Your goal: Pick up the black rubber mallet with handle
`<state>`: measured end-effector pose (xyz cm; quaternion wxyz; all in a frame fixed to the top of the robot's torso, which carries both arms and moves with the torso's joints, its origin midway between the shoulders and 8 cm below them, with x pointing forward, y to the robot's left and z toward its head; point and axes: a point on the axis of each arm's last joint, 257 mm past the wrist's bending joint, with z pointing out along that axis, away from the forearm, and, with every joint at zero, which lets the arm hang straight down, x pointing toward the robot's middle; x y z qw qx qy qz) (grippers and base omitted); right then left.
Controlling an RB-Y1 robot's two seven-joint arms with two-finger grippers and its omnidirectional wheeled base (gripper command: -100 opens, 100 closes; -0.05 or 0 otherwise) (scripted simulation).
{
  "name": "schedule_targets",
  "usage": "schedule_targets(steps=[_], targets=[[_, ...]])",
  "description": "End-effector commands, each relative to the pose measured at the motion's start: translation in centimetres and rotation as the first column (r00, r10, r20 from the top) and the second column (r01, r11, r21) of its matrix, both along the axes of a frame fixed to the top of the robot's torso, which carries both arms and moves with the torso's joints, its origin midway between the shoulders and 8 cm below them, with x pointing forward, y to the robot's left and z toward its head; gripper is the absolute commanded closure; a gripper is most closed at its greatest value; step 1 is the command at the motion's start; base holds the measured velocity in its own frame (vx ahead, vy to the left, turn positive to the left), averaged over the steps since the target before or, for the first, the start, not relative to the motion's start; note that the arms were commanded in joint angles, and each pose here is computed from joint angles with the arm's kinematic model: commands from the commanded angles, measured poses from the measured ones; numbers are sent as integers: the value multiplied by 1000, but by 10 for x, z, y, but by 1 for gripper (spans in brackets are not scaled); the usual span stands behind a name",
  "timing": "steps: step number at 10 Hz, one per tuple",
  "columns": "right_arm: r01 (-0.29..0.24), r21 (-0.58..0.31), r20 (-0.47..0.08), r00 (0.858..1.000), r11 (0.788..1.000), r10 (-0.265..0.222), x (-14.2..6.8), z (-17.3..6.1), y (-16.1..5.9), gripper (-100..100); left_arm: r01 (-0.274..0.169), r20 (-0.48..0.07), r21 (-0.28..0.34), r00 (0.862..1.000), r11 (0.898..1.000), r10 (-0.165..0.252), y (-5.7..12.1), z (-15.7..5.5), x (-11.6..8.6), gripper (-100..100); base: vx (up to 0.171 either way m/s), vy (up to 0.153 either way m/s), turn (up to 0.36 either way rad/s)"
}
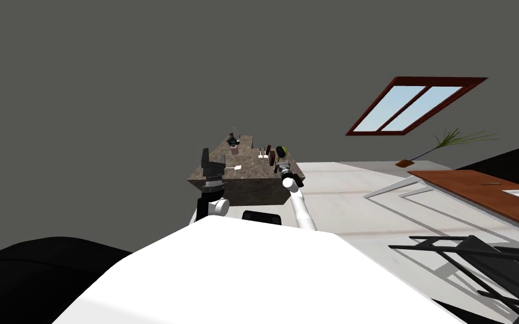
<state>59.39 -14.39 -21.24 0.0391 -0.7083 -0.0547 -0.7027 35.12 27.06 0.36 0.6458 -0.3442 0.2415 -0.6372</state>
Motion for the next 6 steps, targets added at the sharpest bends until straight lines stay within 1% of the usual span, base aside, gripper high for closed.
schedule_targets(steps=[1,2,3,4,5,6], targets=[[-1,-4,-34,999,1000,1,2,-17,2,-100,0,0,0,1000,1000,0,0,0,0,0,-10,-11,-22],[47,5,8,999,999,-47,15,1,-14,-100,0,0,0,1000,1000,0,0,0,0,0,-63,-43,200],[36,1,-3,999,999,-36,21,-2,-7,-100,0,0,0,1000,1000,0,0,0,0,0,-75,-55,129],[32,-2,-23,999,999,-32,22,-11,-5,-100,0,0,0,1000,1000,0,0,0,0,0,-41,-33,-1],[81,8,10,997,997,-81,33,2,-20,-100,0,0,0,1000,1000,0,0,0,0,0,-86,-56,174],[68,5,7,998,998,-68,40,4,-12,-100,0,0,0,1000,1000,0,0,0,0,0,-83,-59,129]])
